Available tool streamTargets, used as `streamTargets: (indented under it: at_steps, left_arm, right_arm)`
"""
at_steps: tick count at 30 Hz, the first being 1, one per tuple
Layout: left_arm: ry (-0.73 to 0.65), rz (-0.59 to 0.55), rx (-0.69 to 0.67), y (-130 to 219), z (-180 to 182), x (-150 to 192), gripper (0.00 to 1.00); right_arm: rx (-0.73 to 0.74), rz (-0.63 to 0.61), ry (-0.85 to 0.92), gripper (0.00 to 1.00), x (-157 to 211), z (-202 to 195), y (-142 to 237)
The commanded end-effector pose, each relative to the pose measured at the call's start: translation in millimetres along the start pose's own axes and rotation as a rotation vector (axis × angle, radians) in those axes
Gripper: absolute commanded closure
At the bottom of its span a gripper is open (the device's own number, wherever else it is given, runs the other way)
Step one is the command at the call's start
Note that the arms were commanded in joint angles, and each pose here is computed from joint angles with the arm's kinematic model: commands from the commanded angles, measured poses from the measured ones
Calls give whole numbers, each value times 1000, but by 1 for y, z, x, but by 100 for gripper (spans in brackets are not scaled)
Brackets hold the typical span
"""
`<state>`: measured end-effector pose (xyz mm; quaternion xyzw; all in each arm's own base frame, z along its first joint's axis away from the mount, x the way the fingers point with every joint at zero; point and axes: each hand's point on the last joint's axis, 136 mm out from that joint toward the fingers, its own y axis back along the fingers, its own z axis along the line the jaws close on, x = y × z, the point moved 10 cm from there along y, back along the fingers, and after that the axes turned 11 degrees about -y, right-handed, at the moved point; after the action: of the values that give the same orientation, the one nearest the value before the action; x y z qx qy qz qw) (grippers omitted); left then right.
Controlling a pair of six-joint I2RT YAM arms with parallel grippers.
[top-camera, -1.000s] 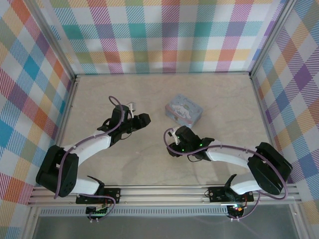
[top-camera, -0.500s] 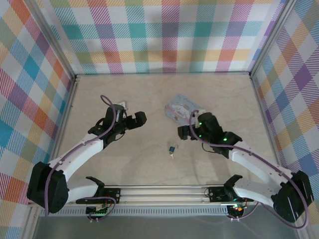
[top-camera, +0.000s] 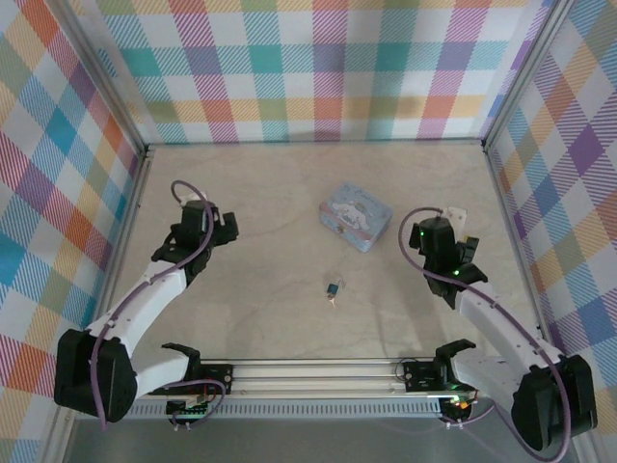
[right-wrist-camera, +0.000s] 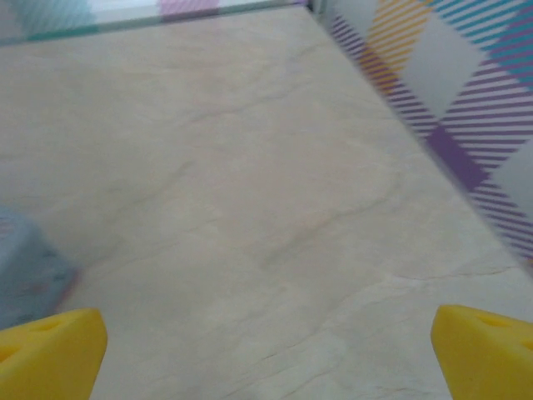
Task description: Unlock the padlock with the key
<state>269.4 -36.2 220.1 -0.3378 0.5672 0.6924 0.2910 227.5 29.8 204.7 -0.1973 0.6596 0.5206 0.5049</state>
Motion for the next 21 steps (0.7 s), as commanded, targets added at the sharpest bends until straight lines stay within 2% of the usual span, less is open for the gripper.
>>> streamTargets:
  at_steps: [1,7,12,16,17,19,20,21]
  left_arm:
    - [-11,-73,-69,-18,15,1,0]
    - [22,-113,-67,-64,16,22,0]
    - [-25,-136,-34,-79,10,37,0]
    - [-32,-233,1,-87,9,58,0]
    - [-34,-286,-1,-90,8,61,0]
    - [-35,-228,13,-90,8,60,0]
    - [-35,-263,8,-91,8,60,0]
    - [-37,-231,11,-90,8,60,0]
  right_arm:
    - [79,-127,19,0,7,-6,-17]
    - [5,-167,38,0,28,0,-47]
    - [-190,-249,36,0,25,9,-56]
    - [-336,-228,25,0,30,12,-74]
    - [-362,-255,33,0,32,15,-81]
    - [-420,-141,36,0,35,15,-91]
    - [-367,-167,-1,0,33,11,-101]
    - [-356,-136,0,0,30,12,-104]
